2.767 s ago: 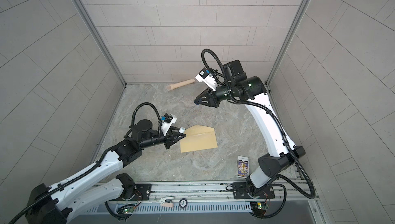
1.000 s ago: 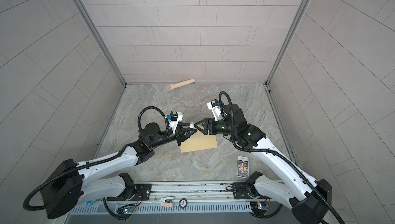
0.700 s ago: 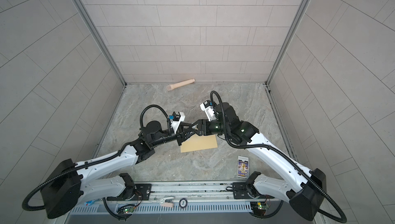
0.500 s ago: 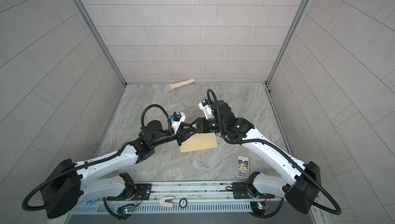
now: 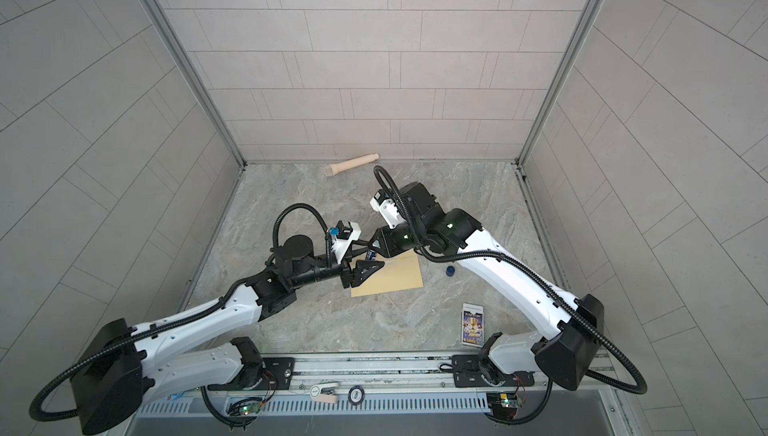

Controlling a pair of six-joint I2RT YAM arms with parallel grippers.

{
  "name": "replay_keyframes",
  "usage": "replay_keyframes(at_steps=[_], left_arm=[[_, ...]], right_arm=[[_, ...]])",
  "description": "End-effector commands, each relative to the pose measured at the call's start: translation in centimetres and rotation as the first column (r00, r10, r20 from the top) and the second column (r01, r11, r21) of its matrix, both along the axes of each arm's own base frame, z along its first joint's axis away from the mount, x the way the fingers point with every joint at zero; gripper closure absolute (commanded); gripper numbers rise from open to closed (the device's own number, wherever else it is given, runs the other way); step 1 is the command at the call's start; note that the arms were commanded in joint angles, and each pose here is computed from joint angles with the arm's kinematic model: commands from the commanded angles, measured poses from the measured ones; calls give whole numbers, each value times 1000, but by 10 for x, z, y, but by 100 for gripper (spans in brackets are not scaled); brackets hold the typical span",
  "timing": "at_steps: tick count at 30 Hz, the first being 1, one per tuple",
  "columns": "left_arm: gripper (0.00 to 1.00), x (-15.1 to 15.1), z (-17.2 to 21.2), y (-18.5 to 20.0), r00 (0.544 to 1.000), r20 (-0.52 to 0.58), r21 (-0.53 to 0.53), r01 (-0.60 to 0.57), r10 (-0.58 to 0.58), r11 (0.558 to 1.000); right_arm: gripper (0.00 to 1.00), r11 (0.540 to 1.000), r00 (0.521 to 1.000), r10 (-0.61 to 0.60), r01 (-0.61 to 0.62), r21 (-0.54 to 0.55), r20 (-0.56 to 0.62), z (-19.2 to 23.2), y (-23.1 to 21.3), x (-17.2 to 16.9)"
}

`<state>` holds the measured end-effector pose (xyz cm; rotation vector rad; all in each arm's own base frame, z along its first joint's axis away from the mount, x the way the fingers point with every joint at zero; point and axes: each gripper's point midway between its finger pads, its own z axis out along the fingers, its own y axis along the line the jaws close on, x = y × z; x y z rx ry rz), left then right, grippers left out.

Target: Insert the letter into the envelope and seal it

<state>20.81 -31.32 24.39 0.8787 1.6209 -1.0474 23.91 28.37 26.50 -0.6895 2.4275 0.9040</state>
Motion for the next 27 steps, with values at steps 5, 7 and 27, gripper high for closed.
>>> replay_keyframes(at_steps=[5, 7, 27], left_arm=[[40, -1, 3, -1, 999, -42, -1, 4, -4, 1000], [41, -1, 2, -5, 997, -75, -48, 12, -15, 999], [100, 38, 5, 1, 947, -282, -230, -225, 157, 947]], right_arm=[[99, 986, 991, 131, -128, -109, 21, -2, -12, -13], [100, 989, 992, 122, -119, -91, 33, 3, -11, -10], [35, 999, 962, 17, -6, -42, 271, 43, -25, 10]])
